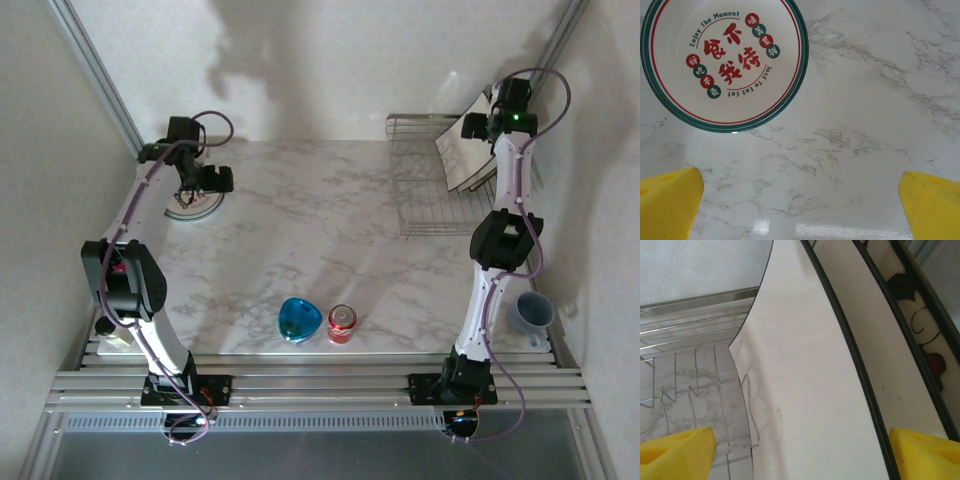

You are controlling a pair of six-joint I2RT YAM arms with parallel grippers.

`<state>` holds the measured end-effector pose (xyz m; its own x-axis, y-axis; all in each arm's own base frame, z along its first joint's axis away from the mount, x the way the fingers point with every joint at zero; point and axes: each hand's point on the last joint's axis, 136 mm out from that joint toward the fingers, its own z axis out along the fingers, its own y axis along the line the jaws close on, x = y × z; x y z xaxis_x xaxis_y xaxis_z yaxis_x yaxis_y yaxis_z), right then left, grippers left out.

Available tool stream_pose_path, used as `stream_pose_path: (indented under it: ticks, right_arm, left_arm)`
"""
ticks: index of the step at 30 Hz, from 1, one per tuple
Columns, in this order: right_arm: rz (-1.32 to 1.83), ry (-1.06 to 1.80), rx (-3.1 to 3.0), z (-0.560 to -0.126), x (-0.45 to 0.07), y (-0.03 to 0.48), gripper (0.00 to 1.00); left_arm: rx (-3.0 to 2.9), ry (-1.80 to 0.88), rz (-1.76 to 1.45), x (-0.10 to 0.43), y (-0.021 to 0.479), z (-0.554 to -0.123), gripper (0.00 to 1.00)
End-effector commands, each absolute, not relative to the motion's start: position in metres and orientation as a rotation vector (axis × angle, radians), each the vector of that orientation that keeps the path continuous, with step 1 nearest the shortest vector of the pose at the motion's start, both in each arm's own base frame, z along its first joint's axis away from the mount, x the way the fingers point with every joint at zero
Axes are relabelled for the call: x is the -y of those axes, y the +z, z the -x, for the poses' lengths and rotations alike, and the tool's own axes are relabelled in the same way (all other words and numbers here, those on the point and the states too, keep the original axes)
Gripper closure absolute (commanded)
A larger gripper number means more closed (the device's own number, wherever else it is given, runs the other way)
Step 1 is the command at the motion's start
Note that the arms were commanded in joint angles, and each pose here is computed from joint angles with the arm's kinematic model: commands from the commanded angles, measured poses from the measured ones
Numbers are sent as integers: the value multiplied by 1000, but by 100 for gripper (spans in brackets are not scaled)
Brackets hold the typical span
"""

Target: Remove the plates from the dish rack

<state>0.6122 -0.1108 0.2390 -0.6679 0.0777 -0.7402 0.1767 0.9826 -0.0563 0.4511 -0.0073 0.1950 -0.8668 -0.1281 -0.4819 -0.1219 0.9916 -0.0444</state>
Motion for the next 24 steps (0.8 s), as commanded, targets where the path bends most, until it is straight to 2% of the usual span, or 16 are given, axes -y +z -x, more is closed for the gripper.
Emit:
stream_pose_path:
  ticks: [1, 9, 16, 24]
  right_arm:
    - [-190, -113, -2335, -612, 109, 226, 16]
    - [-208, -127, -2343, -615, 110, 219, 31]
    - [-222, -159, -2347, -618, 112, 213, 38]
    - [-246, -204, -2295, -625, 117, 222, 54]
  left_arm:
    - [-2642, -10, 151, 11, 199, -451, 1]
    - [-2643, -8, 147, 13, 198, -452, 0]
    - [-2646, -4, 146, 13, 197, -452, 0]
    - [-2651, 2, 147, 13, 196, -453, 0]
